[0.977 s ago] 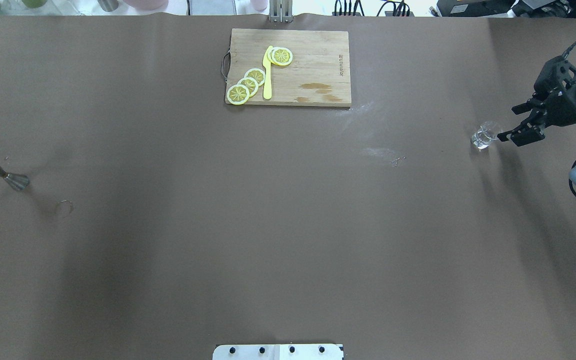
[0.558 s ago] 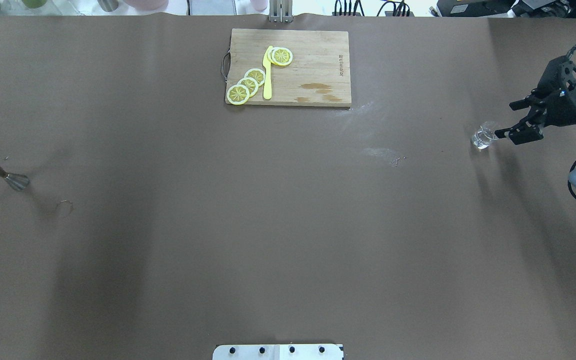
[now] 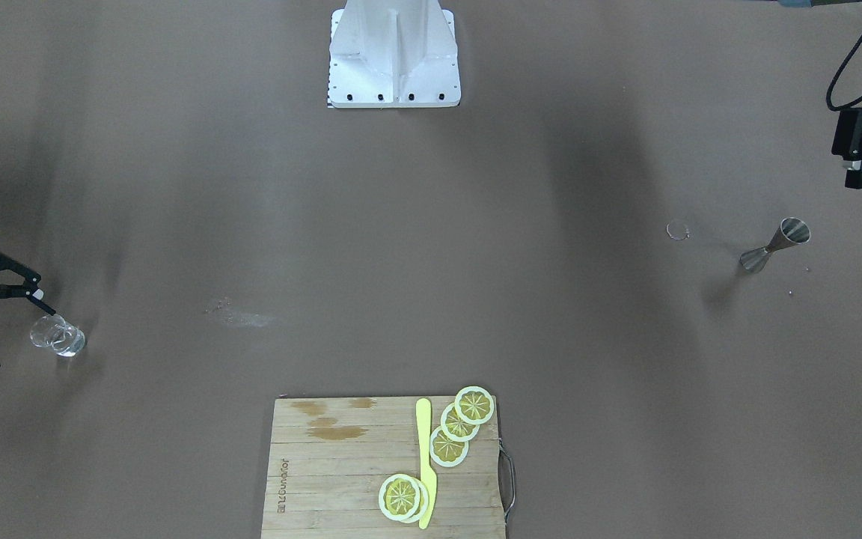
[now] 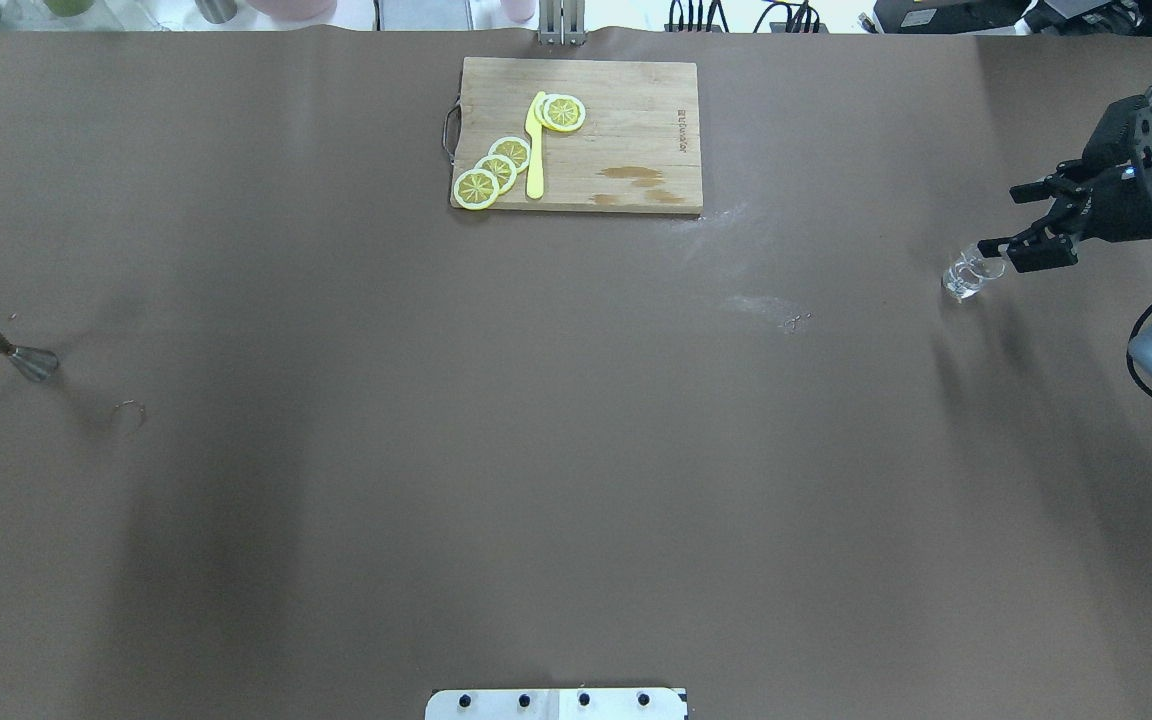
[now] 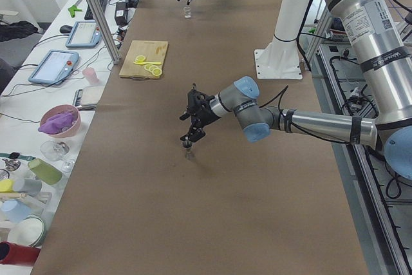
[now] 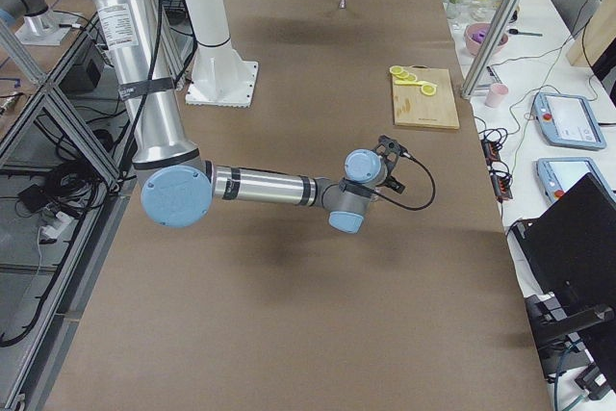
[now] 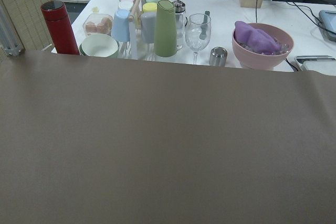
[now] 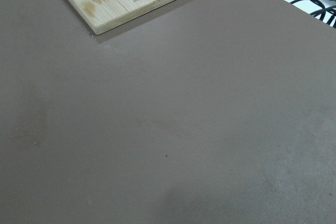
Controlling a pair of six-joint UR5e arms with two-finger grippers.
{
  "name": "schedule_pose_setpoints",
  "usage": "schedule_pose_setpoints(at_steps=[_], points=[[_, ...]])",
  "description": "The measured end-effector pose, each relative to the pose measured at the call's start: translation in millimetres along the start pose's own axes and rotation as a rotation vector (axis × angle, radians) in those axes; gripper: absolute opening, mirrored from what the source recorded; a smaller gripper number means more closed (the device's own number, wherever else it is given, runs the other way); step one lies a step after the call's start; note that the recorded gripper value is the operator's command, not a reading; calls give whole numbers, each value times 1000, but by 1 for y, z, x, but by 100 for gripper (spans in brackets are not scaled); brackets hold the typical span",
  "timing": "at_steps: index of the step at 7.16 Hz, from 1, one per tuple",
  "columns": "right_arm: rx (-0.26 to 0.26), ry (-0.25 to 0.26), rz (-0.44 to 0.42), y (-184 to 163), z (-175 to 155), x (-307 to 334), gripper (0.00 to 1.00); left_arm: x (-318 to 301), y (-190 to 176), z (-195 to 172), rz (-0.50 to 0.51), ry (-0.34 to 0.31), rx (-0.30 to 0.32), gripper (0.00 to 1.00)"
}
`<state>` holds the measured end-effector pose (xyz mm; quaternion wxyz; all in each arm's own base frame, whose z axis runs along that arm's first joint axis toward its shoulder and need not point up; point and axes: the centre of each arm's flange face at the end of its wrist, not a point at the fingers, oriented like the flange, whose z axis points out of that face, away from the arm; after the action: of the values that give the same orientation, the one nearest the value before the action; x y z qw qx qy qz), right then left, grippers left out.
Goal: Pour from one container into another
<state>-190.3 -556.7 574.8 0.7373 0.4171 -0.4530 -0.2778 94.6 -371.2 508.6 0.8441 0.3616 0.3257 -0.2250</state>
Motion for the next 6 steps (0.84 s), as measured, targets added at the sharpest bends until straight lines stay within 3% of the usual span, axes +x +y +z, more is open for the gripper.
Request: schedule_pose_setpoints(at_steps=[3, 6], points=[[51, 15, 44, 17, 1, 5, 100, 17, 19, 5, 2, -27, 64, 98], [49, 1, 45, 18, 25, -12, 100, 39, 52, 12, -6, -64, 137, 98]])
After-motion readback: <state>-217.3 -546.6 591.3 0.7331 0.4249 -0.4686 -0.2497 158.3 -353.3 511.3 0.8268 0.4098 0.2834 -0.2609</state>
